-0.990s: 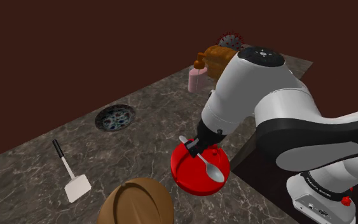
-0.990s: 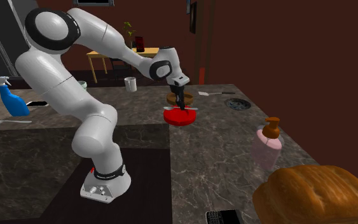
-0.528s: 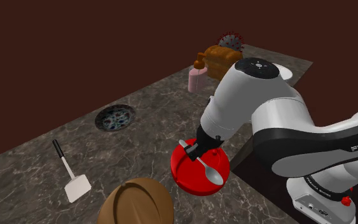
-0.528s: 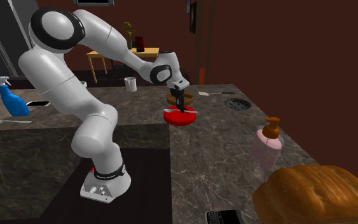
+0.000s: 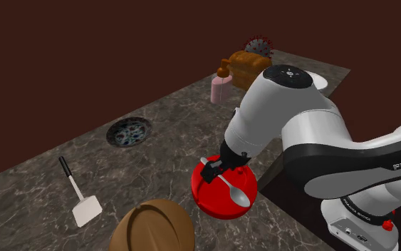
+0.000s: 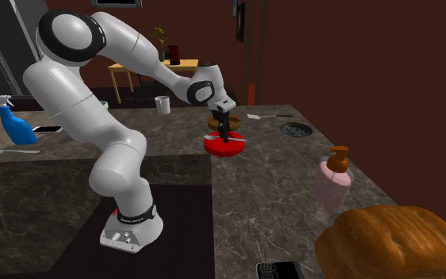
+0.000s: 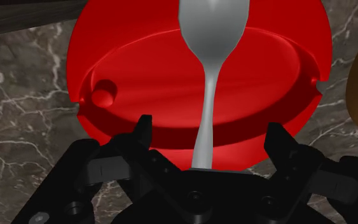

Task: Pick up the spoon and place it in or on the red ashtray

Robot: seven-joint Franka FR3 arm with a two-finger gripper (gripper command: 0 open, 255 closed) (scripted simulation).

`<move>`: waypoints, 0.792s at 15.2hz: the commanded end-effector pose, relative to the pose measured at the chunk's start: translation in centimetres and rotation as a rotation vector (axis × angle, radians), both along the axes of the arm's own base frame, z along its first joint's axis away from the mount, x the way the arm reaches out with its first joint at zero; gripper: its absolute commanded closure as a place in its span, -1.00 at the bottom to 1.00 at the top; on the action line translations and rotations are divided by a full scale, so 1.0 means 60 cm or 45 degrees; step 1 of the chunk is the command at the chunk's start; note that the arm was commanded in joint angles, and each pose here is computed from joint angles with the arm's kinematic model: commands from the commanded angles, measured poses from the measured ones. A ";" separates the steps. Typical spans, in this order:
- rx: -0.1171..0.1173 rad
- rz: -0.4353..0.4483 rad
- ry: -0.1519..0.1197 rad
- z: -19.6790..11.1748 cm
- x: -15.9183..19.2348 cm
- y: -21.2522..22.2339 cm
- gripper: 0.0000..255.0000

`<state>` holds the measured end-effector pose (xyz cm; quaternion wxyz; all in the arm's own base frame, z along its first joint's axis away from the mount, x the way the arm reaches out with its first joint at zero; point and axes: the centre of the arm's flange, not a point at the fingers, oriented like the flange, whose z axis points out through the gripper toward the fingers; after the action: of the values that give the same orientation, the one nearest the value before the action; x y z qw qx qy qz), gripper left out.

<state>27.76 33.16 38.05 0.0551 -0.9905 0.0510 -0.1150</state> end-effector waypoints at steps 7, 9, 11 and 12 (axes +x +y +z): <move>0.000 0.000 0.000 0.080 -0.019 -0.008 -1.00; 0.000 0.000 0.000 0.080 -0.020 -0.008 -1.00; 0.000 0.000 0.000 0.080 -0.019 -0.008 -1.00; 0.000 0.000 0.000 0.080 -0.019 -0.008 -1.00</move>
<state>26.59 32.68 42.87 0.0551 -0.9905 0.0510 -0.1151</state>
